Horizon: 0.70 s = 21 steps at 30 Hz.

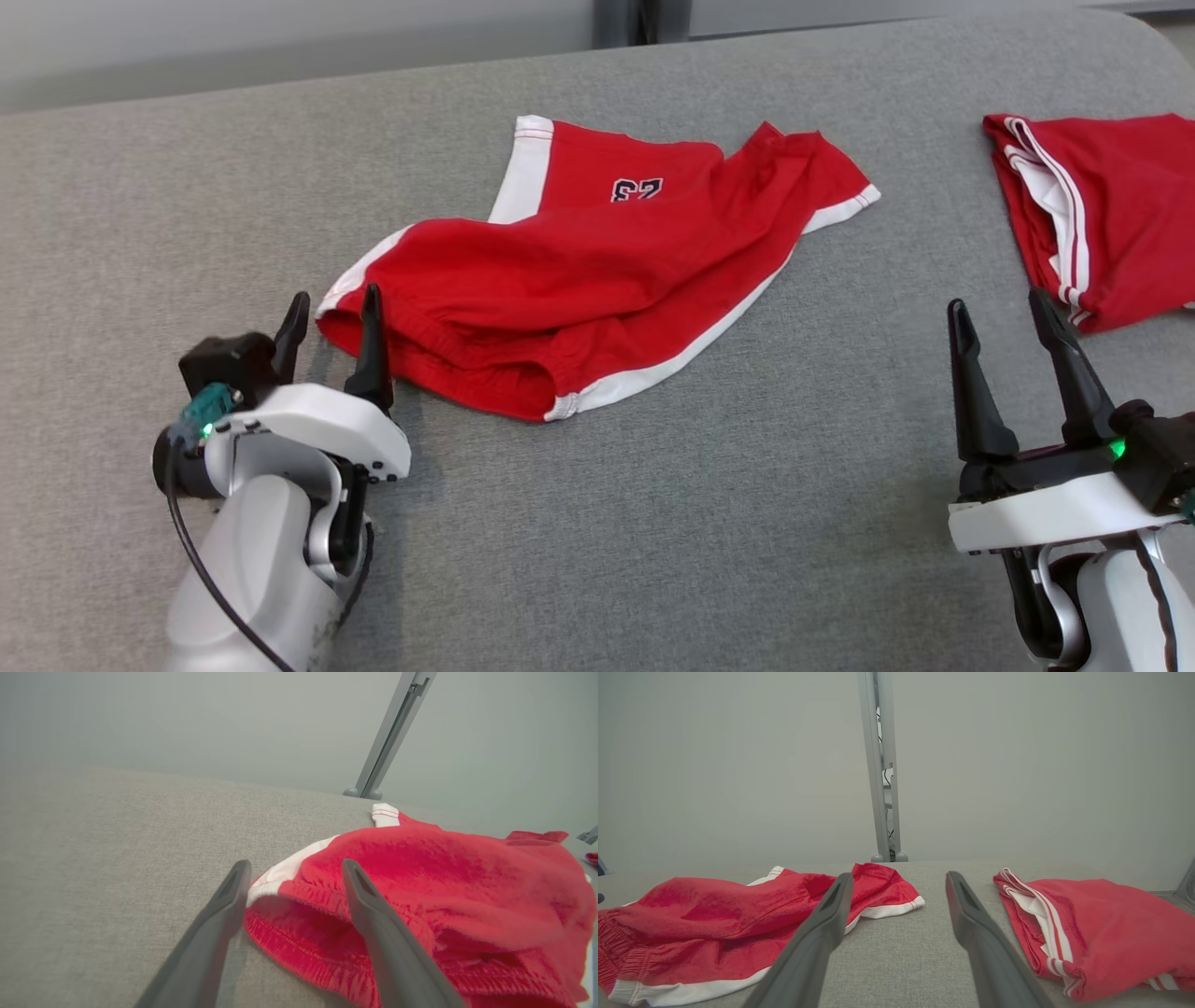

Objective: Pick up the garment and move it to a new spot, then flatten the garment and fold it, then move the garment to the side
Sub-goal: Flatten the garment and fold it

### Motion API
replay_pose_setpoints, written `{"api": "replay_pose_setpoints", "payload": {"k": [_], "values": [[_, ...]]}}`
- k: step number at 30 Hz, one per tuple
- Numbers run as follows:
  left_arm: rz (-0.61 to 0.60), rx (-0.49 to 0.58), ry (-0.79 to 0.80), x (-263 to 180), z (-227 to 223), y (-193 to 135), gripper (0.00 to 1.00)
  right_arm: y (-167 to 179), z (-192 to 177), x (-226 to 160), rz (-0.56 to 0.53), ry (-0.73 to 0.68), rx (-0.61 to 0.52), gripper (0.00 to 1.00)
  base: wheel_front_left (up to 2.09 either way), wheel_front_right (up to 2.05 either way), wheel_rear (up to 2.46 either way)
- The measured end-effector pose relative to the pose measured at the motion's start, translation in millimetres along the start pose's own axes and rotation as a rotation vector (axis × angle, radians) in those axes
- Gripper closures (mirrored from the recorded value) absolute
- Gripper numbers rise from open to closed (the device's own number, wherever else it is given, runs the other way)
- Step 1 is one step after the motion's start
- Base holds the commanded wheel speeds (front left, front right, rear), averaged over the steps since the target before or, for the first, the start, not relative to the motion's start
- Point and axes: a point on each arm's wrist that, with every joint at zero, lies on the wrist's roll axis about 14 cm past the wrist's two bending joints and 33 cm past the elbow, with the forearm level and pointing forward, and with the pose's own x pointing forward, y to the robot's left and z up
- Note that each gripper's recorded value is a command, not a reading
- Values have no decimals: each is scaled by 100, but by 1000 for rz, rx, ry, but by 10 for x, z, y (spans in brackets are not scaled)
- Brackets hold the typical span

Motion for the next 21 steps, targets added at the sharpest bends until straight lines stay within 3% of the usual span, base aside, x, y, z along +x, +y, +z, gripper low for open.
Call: {"api": "replay_pose_setpoints", "payload": {"k": [7,17,18,19,21], "values": [[3,39,145,148,-272,26,0,-129,-59,-39,-39,19,-6,0,0,0,0],[16,76,233,115,-427,97,2,-70,-55,-10,-26,15,2,0,0,0,0],[7,80,245,112,-448,85,69,-65,-53,-5,-24,14,3,0,0,0,0],[-3,85,247,118,-447,72,100,-61,-52,-3,-23,14,3,0,0,0,0],[-14,90,242,143,-422,61,100,-53,-60,-4,-21,16,3,0,0,0,0]]}}
